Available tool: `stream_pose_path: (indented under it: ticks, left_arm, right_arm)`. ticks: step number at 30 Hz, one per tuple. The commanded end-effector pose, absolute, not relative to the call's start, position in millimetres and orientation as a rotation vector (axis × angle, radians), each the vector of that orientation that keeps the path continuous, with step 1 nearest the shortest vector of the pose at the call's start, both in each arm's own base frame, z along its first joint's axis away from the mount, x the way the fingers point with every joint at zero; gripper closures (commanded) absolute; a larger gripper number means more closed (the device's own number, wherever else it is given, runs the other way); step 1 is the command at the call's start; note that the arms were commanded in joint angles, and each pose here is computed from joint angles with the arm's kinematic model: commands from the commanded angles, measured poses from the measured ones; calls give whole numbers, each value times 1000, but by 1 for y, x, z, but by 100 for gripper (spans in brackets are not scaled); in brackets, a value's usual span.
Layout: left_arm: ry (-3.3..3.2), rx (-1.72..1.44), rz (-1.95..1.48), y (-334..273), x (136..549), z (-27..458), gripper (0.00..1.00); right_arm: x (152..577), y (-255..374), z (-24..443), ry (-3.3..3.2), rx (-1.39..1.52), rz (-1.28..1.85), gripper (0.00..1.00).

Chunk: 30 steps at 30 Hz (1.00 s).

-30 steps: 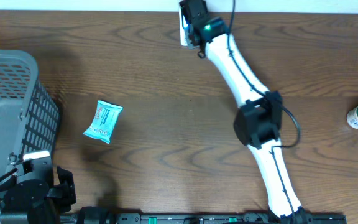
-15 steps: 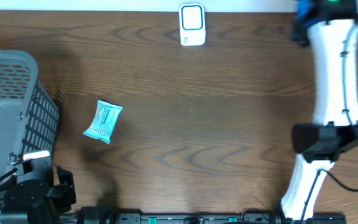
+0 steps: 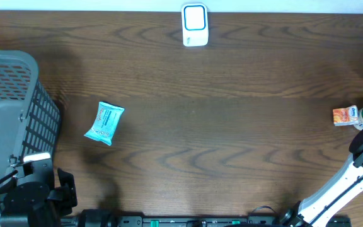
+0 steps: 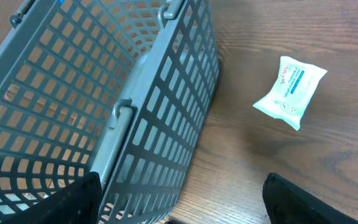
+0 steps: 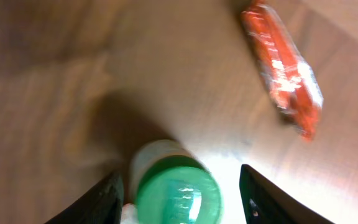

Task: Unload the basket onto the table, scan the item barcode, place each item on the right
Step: 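Carry the Kleenex pack right and set it beside the jar, then grasp the green Zappy wipes pack with the right gripper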

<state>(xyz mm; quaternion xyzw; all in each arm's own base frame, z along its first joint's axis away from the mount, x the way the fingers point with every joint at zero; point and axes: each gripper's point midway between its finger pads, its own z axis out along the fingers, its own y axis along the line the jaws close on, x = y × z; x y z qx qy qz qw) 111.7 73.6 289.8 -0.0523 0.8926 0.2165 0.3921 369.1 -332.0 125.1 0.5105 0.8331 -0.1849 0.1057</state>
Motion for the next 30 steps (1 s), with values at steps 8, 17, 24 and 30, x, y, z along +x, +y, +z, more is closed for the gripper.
stream_pose_path:
  ticks: [8, 17, 24, 30]
  left_arm:
    - [2257, -129, 573, 76, 110, 293, 17]
    - [2257, -129, 573, 76, 110, 293, 16]
    - [2257, -129, 573, 76, 110, 293, 17]
    - [2257, -129, 573, 76, 110, 293, 17]
  right_arm:
    - [458, -182, 274, 2351, 1000, 206, 14]
    - [470, 178, 213, 2682, -296, 477, 1]
    - [395, 391, 126, 2586, -983, 813, 1]
    - [341, 474, 74, 2413, -1325, 963, 1]
